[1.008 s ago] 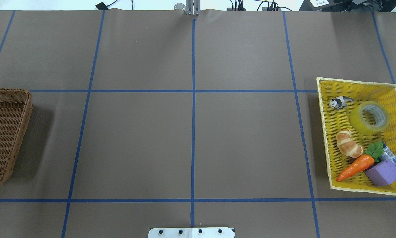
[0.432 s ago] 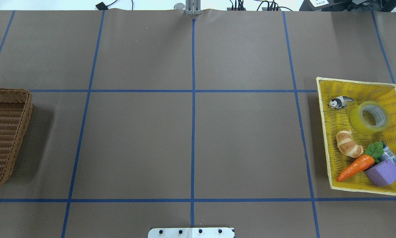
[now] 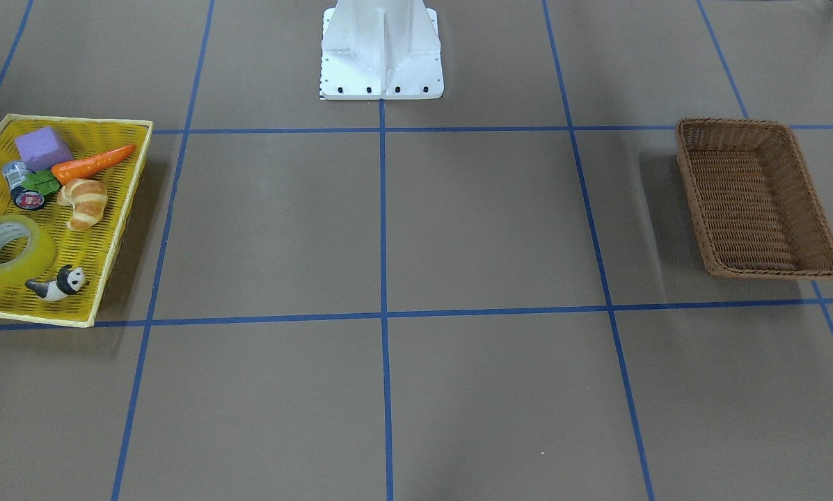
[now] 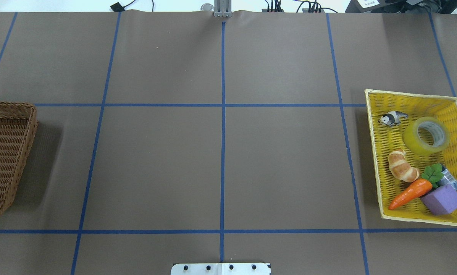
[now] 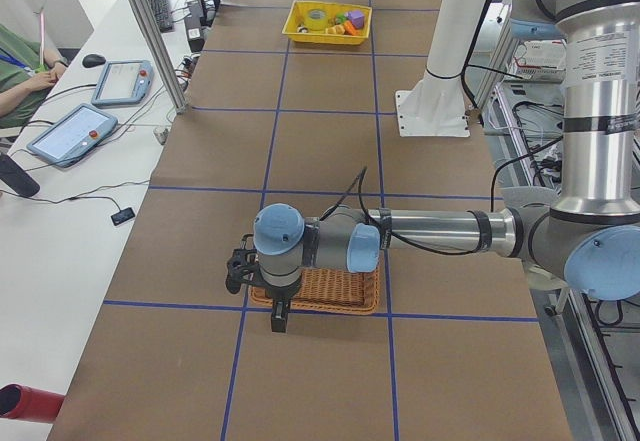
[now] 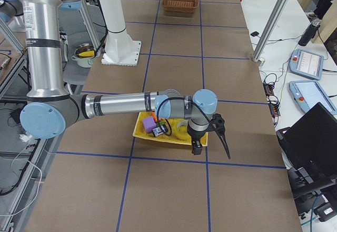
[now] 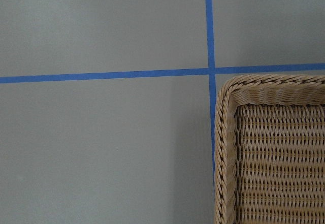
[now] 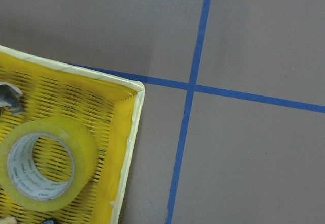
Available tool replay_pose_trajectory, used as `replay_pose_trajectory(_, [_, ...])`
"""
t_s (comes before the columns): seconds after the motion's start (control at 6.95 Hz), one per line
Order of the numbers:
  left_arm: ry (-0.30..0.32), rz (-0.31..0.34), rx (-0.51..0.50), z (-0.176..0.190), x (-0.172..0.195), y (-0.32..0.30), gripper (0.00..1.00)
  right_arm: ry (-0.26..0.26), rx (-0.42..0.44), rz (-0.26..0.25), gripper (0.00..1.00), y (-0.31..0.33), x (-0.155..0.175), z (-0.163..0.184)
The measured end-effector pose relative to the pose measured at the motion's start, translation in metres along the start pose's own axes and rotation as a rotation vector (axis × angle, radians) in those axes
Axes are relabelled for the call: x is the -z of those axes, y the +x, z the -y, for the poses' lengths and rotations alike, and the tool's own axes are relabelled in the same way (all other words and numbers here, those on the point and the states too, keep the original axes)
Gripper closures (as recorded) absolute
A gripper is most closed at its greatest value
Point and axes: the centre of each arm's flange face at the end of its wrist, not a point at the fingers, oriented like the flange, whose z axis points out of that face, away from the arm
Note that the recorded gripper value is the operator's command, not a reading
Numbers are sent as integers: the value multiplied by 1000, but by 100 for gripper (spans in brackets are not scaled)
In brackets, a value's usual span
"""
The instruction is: Move tape to another basket
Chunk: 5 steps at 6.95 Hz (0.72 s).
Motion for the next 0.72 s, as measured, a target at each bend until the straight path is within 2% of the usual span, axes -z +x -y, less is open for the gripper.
replay_pose_trajectory(0.72, [37,-11,-40,14,13,14,1,76,149,11,0,-80,36,46])
